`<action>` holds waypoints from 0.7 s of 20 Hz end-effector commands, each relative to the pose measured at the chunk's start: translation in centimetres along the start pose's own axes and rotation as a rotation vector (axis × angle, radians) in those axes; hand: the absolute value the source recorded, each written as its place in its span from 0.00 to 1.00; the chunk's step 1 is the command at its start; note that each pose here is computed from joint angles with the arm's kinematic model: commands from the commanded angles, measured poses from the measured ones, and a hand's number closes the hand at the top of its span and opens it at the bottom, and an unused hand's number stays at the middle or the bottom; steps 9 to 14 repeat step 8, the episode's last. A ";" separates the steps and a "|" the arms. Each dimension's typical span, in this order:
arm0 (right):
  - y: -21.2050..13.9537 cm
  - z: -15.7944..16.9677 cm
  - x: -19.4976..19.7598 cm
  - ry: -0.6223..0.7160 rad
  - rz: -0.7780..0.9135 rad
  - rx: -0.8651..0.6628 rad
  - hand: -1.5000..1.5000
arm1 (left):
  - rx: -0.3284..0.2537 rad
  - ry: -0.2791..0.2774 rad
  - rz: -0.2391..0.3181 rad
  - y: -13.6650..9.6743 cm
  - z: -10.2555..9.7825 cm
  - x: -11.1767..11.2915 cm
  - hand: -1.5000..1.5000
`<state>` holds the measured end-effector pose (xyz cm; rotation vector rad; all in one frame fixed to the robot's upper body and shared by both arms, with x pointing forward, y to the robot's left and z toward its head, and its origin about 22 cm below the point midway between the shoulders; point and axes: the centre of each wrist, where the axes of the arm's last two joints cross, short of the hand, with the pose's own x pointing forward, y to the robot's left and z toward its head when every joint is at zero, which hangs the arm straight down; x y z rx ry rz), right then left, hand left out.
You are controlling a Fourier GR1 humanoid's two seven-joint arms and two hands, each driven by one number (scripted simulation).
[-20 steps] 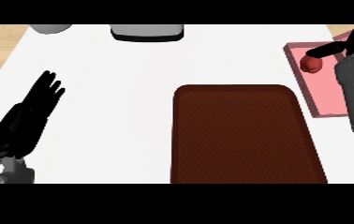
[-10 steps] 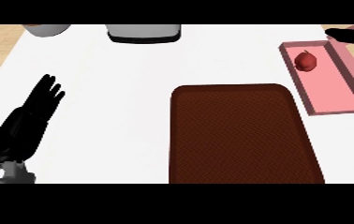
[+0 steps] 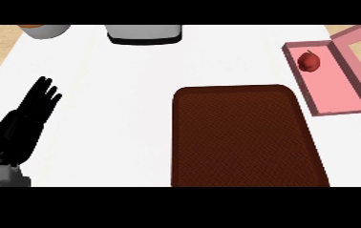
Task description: Pick the bell pepper from the tray and place it in the cardboard box
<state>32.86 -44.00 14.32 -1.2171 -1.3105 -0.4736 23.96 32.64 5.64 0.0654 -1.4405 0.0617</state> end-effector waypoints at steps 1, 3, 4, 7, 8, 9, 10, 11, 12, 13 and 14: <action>-3.3 0.9 -0.4 -0.026 -0.015 0.038 0.00 | -0.013 0.001 0.006 0.0 0.8 -0.7 0.50; -6.4 1.5 0.0 -0.041 -0.029 0.050 0.00 | -0.007 -0.006 -0.007 0.3 0.6 0.4 0.50; -6.9 1.2 -2.2 -0.052 -0.010 0.036 0.00 | -0.009 -0.021 -0.004 -0.5 -1.4 -0.1 0.50; -7.4 0.0 -3.9 -0.040 0.009 0.031 0.00 | -0.019 0.011 -0.005 -0.6 -1.3 -1.2 0.50; -8.2 0.9 -1.5 -0.023 0.012 0.032 0.00 | -0.009 0.008 0.004 -0.9 -0.4 -0.6 0.50; -8.2 0.9 -1.5 -0.023 0.012 0.032 0.00 | -0.009 0.008 0.004 -0.9 -0.4 -0.6 0.50; -8.2 0.9 -1.5 -0.023 0.012 0.032 0.00 | -0.009 0.008 0.004 -0.9 -0.4 -0.6 0.50; -8.2 0.9 -1.5 -0.023 0.012 0.032 0.00 | -0.009 0.008 0.004 -0.9 -0.4 -0.6 0.50; -8.2 0.9 -1.5 -0.023 0.012 0.032 0.00 | -0.009 0.008 0.004 -0.9 -0.4 -0.6 0.50; -8.2 0.9 -1.5 -0.023 0.012 0.032 0.00 | -0.009 0.008 0.004 -0.9 -0.4 -0.6 0.50; -8.2 0.9 -1.5 -0.023 0.012 0.032 0.00 | -0.009 0.008 0.004 -0.9 -0.4 -0.6 0.50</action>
